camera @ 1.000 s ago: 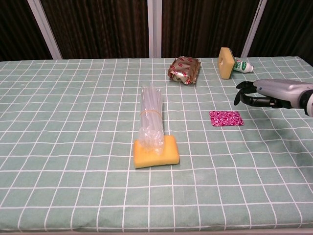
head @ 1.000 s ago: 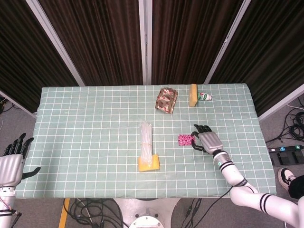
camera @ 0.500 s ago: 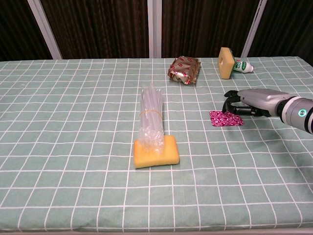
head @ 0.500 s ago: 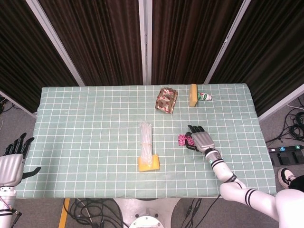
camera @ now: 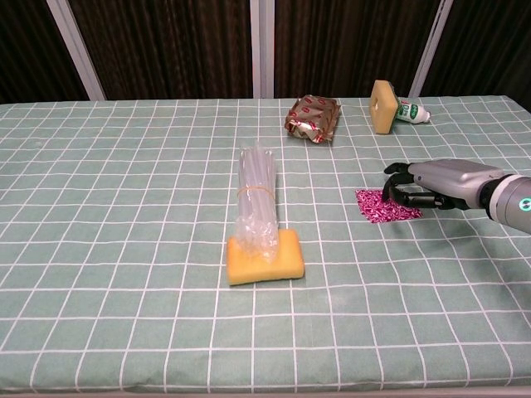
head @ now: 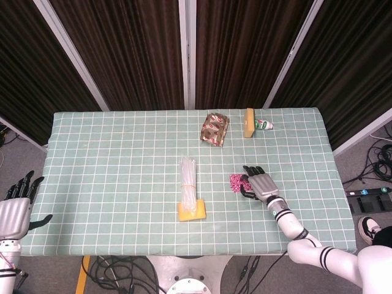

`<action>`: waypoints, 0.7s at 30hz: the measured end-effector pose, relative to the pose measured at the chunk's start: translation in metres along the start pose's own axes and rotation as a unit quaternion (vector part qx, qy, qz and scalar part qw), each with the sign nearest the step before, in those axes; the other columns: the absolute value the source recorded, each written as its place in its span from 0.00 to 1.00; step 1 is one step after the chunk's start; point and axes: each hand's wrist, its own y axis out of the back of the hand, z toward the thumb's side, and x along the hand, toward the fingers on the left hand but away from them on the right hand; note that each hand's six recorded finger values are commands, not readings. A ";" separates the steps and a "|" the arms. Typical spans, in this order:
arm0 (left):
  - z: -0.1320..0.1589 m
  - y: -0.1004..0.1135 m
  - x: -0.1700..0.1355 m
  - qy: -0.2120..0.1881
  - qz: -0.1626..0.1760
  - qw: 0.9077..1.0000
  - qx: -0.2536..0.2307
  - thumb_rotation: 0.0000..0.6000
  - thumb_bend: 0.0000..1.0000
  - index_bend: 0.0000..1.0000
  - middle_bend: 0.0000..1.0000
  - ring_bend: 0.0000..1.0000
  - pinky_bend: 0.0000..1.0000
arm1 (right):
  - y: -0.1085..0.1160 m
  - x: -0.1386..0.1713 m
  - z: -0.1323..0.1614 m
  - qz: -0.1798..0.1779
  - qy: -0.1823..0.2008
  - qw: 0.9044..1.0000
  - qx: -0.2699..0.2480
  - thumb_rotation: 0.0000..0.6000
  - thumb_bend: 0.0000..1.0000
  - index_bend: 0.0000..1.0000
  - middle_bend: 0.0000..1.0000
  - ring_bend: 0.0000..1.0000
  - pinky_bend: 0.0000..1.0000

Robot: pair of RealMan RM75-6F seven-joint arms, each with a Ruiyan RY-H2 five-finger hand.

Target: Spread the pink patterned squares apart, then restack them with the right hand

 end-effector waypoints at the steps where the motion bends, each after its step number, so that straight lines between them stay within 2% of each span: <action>1: 0.000 0.000 0.000 0.000 0.000 1.000 0.000 1.00 0.08 0.17 0.10 0.10 0.17 | -0.001 0.002 0.000 0.001 0.002 1.000 0.001 0.00 0.53 0.28 0.00 0.00 0.00; 16: 0.001 -0.002 0.002 -0.003 0.000 1.000 0.001 1.00 0.08 0.17 0.10 0.10 0.17 | -0.019 0.043 0.008 0.022 0.033 0.999 0.022 0.00 0.53 0.29 0.00 0.00 0.00; 21: 0.000 -0.001 0.002 -0.003 0.003 1.000 0.000 1.00 0.08 0.17 0.10 0.10 0.17 | -0.018 0.055 0.012 0.018 0.043 0.998 0.030 0.00 0.53 0.29 0.00 0.00 0.00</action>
